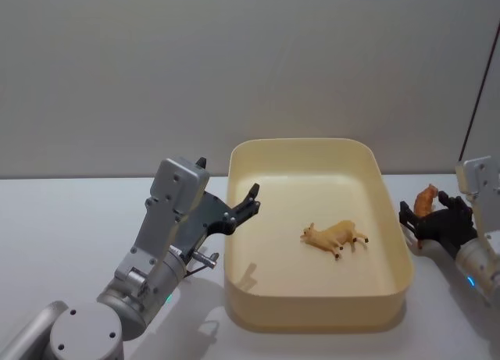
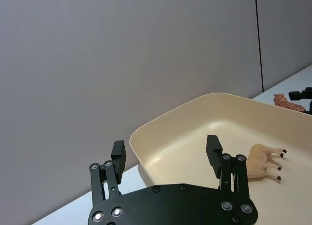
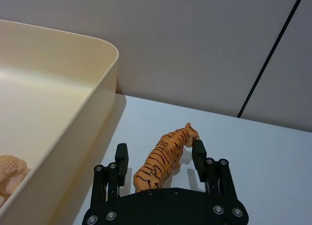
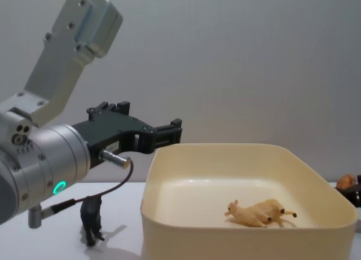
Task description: Pick up the toy alternately with two hands and place it into the central storage box.
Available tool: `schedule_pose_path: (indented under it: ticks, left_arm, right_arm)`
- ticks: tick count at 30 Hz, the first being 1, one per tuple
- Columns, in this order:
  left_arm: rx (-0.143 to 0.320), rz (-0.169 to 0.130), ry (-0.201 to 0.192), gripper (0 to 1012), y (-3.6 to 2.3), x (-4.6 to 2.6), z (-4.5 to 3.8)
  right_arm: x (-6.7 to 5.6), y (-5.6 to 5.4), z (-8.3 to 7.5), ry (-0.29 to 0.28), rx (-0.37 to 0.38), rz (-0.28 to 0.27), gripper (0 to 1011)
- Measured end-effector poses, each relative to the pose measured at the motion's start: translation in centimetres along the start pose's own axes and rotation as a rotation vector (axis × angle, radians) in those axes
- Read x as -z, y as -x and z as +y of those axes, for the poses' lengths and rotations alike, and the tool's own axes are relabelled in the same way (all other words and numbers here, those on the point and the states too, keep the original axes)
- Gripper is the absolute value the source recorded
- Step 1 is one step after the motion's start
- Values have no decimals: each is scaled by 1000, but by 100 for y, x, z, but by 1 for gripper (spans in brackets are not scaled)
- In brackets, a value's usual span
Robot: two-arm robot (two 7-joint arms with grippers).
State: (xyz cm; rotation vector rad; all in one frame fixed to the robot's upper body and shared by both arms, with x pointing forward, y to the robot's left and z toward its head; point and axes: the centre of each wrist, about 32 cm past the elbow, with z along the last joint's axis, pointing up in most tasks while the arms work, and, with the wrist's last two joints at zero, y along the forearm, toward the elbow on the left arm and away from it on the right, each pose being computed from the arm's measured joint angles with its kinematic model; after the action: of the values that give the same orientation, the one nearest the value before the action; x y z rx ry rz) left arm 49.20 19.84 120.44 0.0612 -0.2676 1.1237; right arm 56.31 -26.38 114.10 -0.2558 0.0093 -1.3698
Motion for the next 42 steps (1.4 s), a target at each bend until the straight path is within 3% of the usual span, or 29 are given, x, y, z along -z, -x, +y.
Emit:
schedule_pose_path:
  ticks: [17, 31, 37, 42]
  left_arm:
    - [0, 0, 0, 1001, 0, 0, 0]
    - [0, 0, 0, 1001, 0, 0, 0]
    - [0, 0, 0, 1001, 0, 0, 0]
    - [0, 0, 0, 1001, 0, 0, 0]
  right_arm:
    - [15, 32, 69, 3, 10, -13, 299]
    - [-11, 11, 3, -40, 15, -9, 288]
    - [-114, -11, -58, -107, 9, -11, 288]
    - [-276, -30, -102, -172, -20, -8, 288]
